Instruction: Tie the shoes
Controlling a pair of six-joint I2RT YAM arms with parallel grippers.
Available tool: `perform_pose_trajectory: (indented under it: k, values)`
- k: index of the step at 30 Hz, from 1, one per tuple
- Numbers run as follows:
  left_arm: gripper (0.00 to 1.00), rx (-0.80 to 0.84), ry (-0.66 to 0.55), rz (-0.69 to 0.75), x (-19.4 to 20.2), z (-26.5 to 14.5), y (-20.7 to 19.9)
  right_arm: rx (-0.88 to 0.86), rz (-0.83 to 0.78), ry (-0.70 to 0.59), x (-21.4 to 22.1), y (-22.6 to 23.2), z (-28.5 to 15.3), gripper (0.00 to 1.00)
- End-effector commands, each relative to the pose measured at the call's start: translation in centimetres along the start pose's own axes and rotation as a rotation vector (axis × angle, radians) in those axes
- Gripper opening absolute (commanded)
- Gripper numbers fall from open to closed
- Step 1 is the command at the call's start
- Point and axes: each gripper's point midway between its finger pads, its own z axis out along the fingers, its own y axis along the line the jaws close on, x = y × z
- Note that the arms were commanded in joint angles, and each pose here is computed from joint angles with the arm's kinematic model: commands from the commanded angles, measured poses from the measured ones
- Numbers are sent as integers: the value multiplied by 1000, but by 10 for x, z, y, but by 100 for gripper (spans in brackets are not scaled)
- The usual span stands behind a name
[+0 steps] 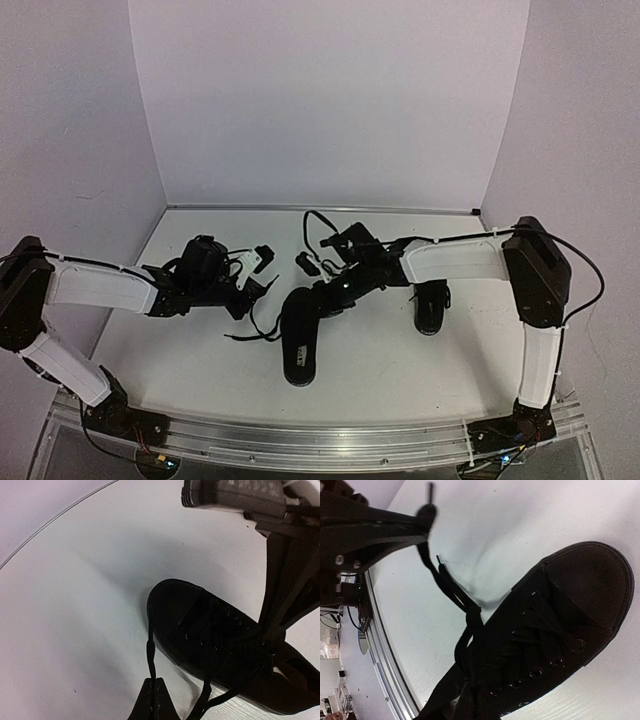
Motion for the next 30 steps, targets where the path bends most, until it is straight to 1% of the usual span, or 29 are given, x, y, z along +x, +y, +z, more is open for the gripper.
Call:
perform_pose_trajectory:
  k: [1,2,6,10,19,25,30]
  values:
    - [0,49,-108,189,-31,10,-9,-47,-115,-55,-10,22,-17,4]
    - [0,52,-101,229,-28,14,-10,-46,-122,-57,-9,22,-17,5]
    - [0,64,-98,312,-23,23,-13,-43,-145,-67,-9,20,-18,4]
    - [0,136,-73,383,-10,30,-29,-52,-156,-74,-10,22,-17,2]
    - [0,203,-5,530,13,39,-68,-70,-170,-91,-12,25,-18,2]
    - [0,227,-39,535,13,19,-81,-56,-160,-88,-10,22,-17,3]
    - [0,255,-81,545,3,6,-92,-50,-149,-81,-7,19,-14,4]
